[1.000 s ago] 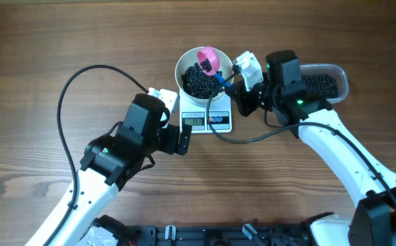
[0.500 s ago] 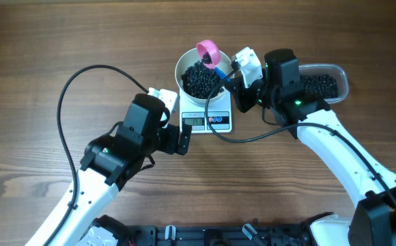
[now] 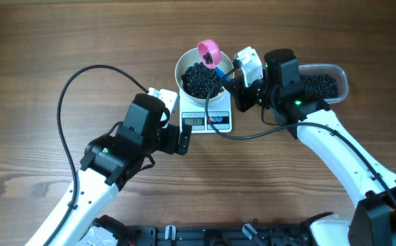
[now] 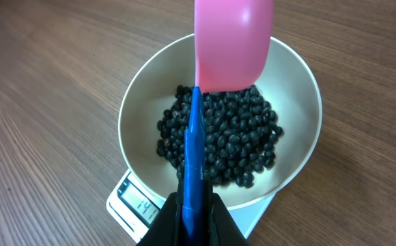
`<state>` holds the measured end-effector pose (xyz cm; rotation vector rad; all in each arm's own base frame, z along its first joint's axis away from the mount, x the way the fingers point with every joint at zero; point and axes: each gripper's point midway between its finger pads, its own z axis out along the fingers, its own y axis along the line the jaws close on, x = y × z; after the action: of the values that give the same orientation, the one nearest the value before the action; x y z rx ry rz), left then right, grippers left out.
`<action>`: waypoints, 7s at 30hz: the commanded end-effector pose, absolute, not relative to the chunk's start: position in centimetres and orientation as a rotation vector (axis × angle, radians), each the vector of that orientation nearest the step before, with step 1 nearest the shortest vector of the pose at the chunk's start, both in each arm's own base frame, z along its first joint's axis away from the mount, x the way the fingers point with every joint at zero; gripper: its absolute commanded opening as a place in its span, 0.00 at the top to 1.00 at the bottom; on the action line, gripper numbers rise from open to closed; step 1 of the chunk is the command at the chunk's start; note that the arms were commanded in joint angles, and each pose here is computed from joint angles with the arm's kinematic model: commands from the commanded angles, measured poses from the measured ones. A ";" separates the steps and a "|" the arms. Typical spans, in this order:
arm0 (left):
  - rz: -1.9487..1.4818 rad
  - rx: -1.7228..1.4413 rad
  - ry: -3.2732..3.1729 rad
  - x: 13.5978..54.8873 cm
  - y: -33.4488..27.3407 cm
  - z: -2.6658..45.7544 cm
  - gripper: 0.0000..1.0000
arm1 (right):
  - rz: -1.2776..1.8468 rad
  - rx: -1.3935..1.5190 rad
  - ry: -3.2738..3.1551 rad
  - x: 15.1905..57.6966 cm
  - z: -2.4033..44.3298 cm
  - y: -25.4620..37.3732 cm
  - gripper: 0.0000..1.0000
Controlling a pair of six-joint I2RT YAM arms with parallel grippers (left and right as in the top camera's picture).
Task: Scoop item into bowl and weigh 150g on scale
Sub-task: 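Tilt the scoop with the right gripper to pour beans into the bowl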
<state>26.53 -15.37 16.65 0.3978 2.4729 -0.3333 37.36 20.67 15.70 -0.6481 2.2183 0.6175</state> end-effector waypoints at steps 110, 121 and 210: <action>-0.322 0.424 2.461 26.6 -15.5 16.8 0.00 | 0.593 -0.713 2.213 37.2 15.4 20.7 0.96; -0.322 0.424 2.461 26.6 -15.5 16.8 0.00 | 0.589 -0.720 2.208 37.2 15.4 20.7 0.96; -0.322 0.424 2.460 26.6 -15.5 16.8 0.00 | 0.293 -1.045 2.111 37.2 14.0 19.3 0.96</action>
<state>26.53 -15.37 16.65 0.3978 2.4729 -0.3333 36.80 19.59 14.11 -1.0122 2.1263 0.3520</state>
